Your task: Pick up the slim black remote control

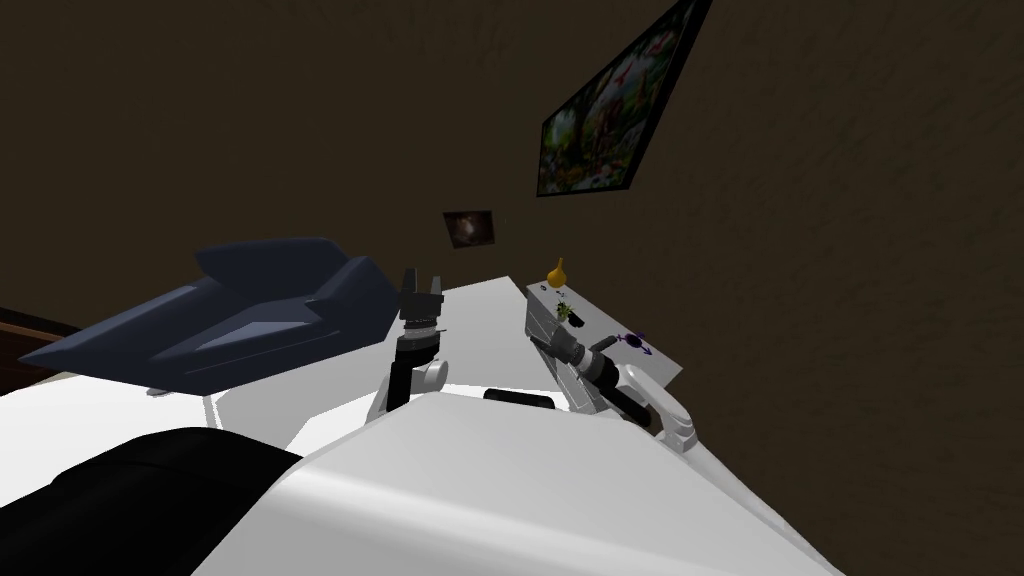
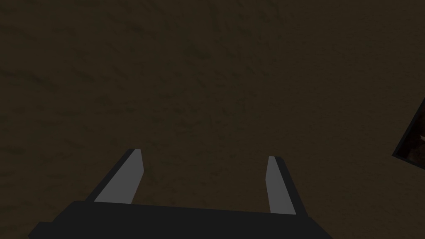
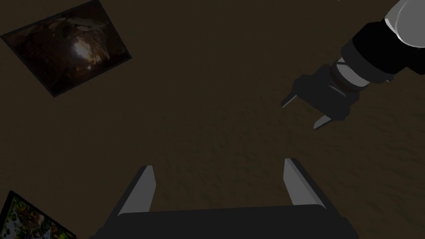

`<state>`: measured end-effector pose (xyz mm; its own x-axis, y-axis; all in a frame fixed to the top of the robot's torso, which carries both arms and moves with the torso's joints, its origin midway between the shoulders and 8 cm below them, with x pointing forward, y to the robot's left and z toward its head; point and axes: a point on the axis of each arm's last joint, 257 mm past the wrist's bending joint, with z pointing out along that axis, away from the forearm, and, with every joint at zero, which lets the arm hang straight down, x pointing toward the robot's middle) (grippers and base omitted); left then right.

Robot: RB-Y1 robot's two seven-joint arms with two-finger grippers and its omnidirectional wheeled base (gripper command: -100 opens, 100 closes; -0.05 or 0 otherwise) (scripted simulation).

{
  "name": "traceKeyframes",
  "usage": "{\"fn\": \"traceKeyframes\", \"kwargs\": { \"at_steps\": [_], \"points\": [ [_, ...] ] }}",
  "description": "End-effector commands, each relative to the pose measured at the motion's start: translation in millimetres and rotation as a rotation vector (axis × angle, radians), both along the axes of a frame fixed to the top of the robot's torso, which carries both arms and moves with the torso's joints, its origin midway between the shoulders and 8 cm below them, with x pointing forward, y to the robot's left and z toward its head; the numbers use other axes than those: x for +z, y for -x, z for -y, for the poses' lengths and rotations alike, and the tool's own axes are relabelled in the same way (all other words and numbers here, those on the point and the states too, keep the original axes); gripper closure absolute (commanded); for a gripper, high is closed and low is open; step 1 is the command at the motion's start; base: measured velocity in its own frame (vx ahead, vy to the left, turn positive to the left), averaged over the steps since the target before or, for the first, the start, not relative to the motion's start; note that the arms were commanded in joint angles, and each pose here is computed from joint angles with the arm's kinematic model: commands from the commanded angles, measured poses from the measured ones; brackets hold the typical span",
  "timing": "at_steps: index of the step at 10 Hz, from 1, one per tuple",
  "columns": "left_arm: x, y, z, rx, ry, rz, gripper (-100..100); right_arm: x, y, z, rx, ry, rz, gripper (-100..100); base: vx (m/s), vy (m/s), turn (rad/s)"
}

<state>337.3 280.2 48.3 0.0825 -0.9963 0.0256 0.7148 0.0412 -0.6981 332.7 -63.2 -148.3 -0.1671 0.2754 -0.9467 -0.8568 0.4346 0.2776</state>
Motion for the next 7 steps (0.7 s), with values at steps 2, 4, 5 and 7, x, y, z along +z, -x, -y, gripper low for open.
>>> {"fn": "traceKeyframes", "kwargs": {
  "at_steps": [2, 4, 5, 7],
  "points": [
    [0.0, 0.0, 0.0, 0.000, 0.000, 0.000, 0, -38.0, 7.6, 8.0, 0.037, 0.157, 0.026, -100, 0.046, 0.034, 0.006],
    [0.0, 0.0, 0.0, 0.000, 0.000, 0.000, 0, -64.6, 13.0, 16.9, 0.063, 0.266, 0.041, -100, 0.055, 0.042, 0.006],
    [0.0, 0.0, 0.0, 0.000, 0.000, 0.000, 0, -68.1, 13.8, 16.8, 0.066, 0.286, 0.051, -100, 0.050, 0.027, 0.004],
    [0.0, 0.0, 0.0, 0.000, 0.000, 0.000, 0, -94.9, 19.5, 28.6, 0.094, 0.396, 0.069, -100, 0.053, 0.027, 0.014]
  ]
}}
